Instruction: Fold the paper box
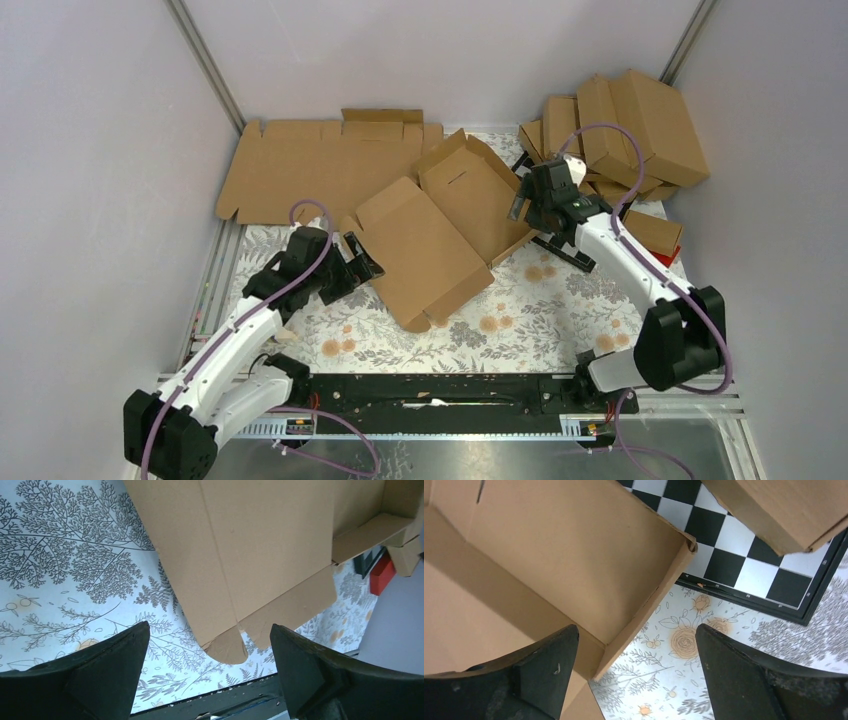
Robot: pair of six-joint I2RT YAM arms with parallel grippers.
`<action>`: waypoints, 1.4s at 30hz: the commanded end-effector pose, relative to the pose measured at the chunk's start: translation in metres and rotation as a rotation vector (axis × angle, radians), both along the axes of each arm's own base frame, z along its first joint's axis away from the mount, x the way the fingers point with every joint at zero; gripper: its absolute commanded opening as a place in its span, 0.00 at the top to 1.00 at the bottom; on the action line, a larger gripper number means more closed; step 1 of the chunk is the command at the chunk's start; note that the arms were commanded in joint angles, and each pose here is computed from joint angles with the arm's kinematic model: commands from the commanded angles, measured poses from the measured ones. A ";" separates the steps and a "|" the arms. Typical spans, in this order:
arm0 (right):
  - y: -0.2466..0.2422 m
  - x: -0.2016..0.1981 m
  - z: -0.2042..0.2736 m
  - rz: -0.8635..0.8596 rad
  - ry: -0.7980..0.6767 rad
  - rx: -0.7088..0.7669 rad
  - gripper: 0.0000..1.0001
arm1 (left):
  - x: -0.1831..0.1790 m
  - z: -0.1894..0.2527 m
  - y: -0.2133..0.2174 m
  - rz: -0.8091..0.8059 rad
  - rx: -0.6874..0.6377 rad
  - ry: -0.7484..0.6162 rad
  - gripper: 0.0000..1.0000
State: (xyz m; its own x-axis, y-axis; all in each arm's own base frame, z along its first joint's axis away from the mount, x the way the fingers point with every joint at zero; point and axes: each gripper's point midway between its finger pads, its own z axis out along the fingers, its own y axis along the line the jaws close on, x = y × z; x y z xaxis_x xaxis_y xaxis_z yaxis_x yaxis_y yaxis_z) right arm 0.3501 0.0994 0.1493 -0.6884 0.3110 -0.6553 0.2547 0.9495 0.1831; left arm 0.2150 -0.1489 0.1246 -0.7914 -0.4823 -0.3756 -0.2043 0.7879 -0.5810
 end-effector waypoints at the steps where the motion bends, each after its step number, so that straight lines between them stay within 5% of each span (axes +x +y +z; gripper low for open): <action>1: -0.015 0.011 -0.020 -0.267 -0.001 0.034 0.10 | 0.015 0.020 -0.005 0.040 -0.069 -0.093 0.01; 8: -0.030 0.009 -0.061 -0.429 0.051 -0.009 0.22 | 0.013 0.017 -0.005 0.029 -0.063 -0.094 0.01; 22: -0.013 0.008 -0.102 -0.442 0.159 0.050 0.50 | 0.016 0.015 0.001 0.022 -0.015 -0.114 0.01; 33: -0.012 0.010 -0.059 -0.372 0.061 0.075 1.00 | 0.018 0.034 0.004 -0.020 0.027 -0.170 0.01; 42: 0.008 0.009 -0.004 -0.142 -0.095 0.165 1.00 | 0.015 0.053 -0.005 -0.119 0.013 -0.233 0.01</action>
State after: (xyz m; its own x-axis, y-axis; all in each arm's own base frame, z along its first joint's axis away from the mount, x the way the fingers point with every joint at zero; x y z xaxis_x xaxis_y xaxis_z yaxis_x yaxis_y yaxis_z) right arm 0.3530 0.0899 0.1141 -0.5573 0.5701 -0.6037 0.5255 0.8051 0.2751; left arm 0.2230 -0.1469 0.1455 -0.7636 -0.4254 -0.4858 -0.0879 0.8138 -0.5744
